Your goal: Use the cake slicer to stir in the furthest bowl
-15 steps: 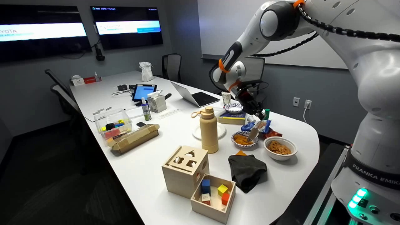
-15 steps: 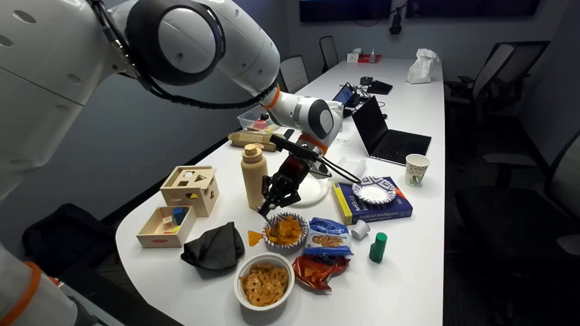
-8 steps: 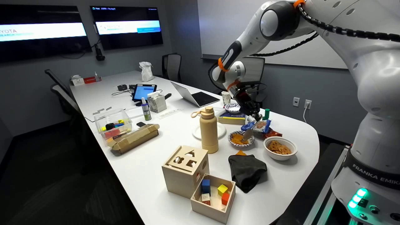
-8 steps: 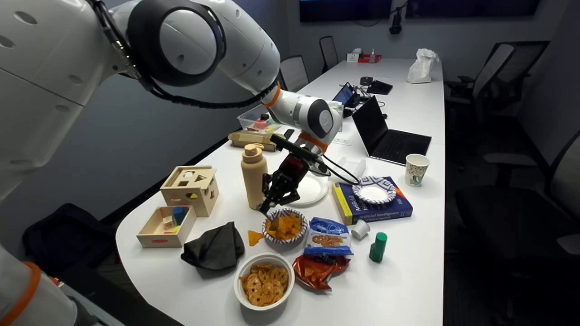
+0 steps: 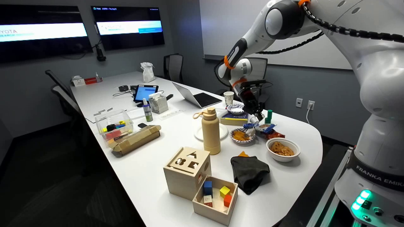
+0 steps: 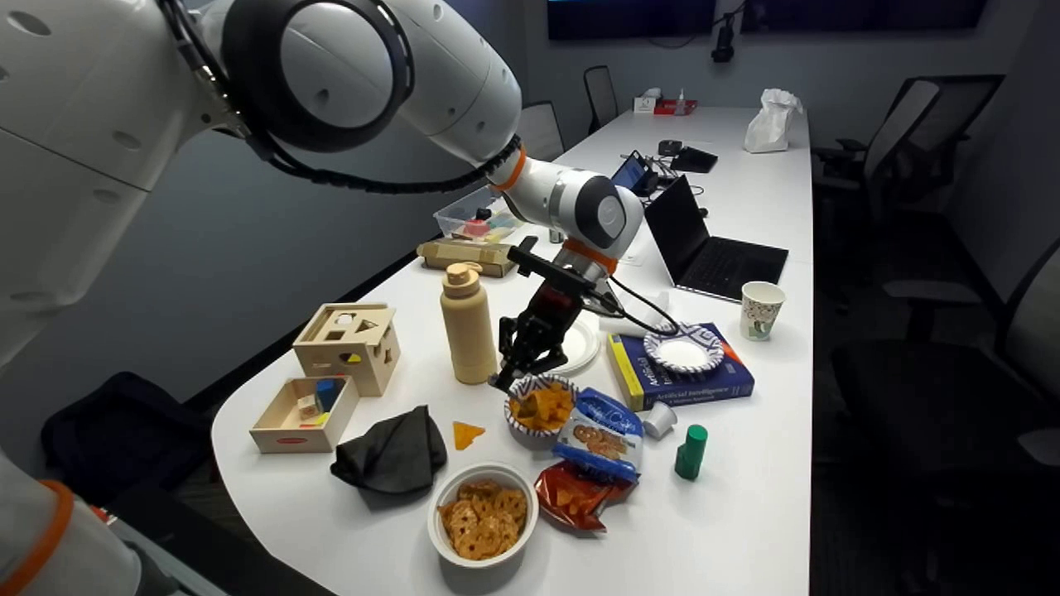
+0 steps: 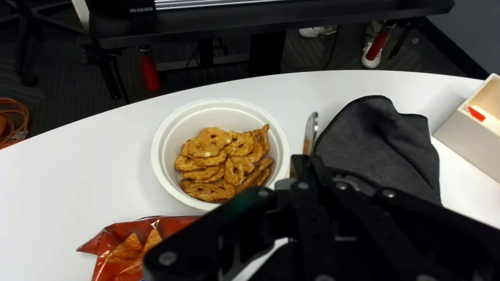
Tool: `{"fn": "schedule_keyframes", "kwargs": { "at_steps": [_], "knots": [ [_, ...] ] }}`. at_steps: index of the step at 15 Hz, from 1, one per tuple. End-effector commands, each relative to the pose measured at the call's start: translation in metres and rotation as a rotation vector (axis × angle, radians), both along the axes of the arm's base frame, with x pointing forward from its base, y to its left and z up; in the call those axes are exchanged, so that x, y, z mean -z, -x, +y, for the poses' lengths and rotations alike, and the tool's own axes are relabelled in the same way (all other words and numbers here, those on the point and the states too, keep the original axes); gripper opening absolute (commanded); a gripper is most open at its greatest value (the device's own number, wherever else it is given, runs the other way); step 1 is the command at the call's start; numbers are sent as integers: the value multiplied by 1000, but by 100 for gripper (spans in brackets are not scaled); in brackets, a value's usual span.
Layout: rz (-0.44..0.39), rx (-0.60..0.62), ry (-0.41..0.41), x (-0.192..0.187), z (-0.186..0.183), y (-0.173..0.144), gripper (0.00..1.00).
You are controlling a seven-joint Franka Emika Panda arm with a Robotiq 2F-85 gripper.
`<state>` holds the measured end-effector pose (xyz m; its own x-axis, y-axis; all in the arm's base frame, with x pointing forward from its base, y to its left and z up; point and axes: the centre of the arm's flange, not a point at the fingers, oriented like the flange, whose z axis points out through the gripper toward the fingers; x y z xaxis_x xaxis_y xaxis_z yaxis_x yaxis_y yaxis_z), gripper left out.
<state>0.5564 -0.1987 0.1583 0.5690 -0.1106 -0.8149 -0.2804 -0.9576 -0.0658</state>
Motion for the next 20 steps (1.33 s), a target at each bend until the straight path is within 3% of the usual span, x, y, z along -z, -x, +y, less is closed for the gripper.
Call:
{"fn": "schedule_keyframes", "kwargs": {
  "at_steps": [1,7,13,15,20],
  "knots": [
    [47,-19,54,-9,-1,3,1],
    [146,-135,-25,7,21,2,1],
    [103,-203,-166,9,42,-1,1],
    [74,-181,-152,6,40,-3,1],
    [53,-140,24,-1,25,-6,1]
  ]
}}
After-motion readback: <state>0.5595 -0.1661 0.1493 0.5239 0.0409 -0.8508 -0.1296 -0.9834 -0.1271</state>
